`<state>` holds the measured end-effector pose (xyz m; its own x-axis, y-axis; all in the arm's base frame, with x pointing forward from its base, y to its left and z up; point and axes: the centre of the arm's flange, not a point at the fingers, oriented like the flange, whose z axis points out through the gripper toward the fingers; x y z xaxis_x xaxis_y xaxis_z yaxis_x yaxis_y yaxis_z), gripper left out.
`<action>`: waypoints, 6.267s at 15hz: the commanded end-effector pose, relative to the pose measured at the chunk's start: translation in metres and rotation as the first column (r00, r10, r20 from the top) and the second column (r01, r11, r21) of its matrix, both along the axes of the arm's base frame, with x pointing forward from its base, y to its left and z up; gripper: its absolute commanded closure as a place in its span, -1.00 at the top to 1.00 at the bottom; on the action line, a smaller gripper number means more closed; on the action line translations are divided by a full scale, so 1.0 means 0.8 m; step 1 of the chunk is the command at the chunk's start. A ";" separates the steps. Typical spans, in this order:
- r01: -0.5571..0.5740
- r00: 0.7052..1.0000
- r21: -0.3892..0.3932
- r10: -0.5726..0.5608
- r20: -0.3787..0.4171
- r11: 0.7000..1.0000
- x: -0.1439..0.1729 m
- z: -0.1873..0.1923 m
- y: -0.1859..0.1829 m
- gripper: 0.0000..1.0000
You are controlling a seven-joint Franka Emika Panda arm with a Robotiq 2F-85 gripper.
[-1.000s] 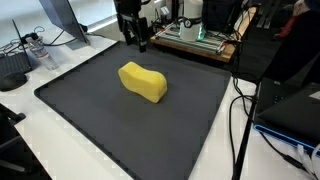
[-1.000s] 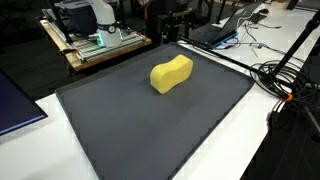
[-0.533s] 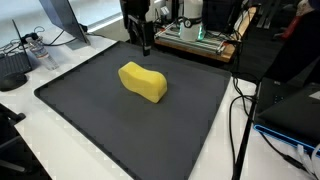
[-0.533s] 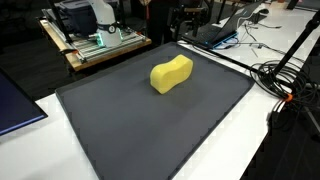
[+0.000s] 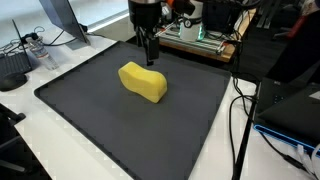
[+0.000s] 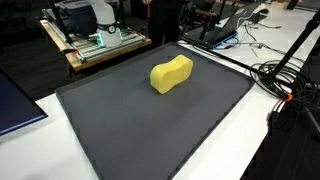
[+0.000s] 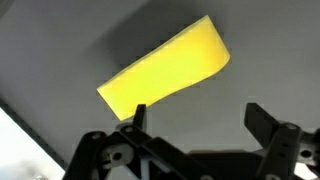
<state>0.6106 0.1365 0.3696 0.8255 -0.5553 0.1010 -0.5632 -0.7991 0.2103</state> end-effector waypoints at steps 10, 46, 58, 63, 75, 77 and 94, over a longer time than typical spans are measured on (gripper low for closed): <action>0.244 0.969 0.141 -0.237 -0.069 0.959 0.080 0.038 -0.116 1.00; 0.709 0.653 -0.118 -0.711 -0.263 0.695 0.166 -0.094 -0.250 1.00; 0.584 0.749 -0.166 -0.606 -0.268 0.795 0.165 -0.110 -0.137 1.00; 0.643 0.712 -0.139 -0.654 -0.257 0.754 0.161 -0.097 -0.205 1.00; 0.801 0.585 0.089 -0.745 -0.321 0.591 0.117 -0.094 -0.395 1.00; 0.802 0.593 0.153 -0.736 -0.327 0.578 0.106 -0.098 -0.415 1.00; 0.546 0.802 0.600 -0.571 -0.174 0.584 -0.045 -0.108 -0.442 1.00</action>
<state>0.6458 -0.2394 0.2853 0.2780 -0.8666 -0.4143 -0.9592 -0.2735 -0.0716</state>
